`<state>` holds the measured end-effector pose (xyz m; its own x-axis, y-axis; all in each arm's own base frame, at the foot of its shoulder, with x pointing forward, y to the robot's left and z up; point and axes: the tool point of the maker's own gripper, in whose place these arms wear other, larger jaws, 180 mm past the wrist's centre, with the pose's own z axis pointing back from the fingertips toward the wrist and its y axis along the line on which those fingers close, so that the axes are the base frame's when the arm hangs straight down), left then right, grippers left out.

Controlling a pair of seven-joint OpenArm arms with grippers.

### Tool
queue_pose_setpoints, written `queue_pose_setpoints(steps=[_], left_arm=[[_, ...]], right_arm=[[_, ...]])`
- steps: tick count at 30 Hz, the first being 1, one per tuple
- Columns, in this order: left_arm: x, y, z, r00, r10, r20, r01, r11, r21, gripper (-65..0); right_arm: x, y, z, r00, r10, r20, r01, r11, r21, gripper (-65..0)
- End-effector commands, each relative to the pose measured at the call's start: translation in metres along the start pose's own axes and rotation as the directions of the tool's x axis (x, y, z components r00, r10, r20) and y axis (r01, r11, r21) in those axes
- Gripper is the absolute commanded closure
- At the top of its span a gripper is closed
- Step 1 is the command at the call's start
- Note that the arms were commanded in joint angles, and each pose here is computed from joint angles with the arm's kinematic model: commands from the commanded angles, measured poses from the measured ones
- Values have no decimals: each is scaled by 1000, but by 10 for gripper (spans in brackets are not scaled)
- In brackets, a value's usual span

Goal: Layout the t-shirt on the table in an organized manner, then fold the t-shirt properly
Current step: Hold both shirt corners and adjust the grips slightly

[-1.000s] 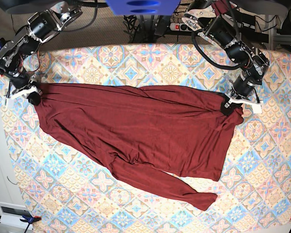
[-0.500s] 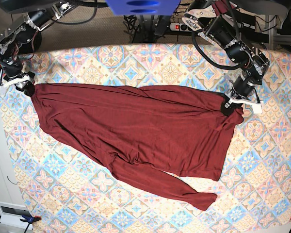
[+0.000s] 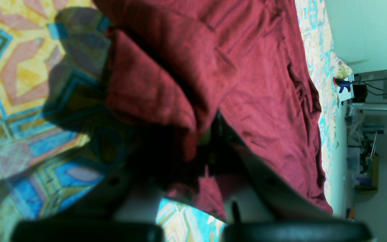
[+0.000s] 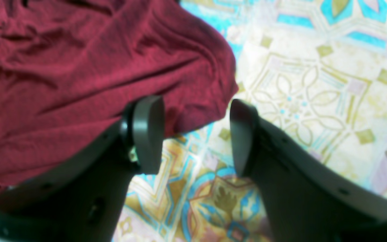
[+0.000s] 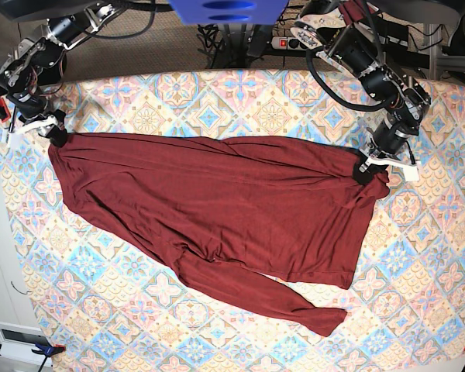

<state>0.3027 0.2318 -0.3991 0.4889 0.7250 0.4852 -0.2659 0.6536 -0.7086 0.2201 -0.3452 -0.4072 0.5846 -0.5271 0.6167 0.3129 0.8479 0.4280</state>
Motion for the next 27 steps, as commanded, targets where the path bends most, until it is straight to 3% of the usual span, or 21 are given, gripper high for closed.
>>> queue_pose_setpoints(steps=[1,10,13,18,27], left_arm=[[16,-9,1,999,-19,47,20,999,-27,0],[16,-9,1,999,-19,47,20,999,-27,0],[16,-9,1,999,-19,48,20,999,-27,0],[17,-8,1,999,-18,49,19,999,-26,0],[17,-8,1,999,-18,49,19,999,-26,0]], right_arm=[[12,-2,3,1000,12,29,-13,1000,4,-300],[6,10,-14,1000,-1,0,1,999,48,-289],[16,21,-20,1000,14,15,-15,997,73,-217],[23,30,-24,999,33,25,-35,995,90,-7],[59,43,-7,984,131,118,-140,988,66,-15]])
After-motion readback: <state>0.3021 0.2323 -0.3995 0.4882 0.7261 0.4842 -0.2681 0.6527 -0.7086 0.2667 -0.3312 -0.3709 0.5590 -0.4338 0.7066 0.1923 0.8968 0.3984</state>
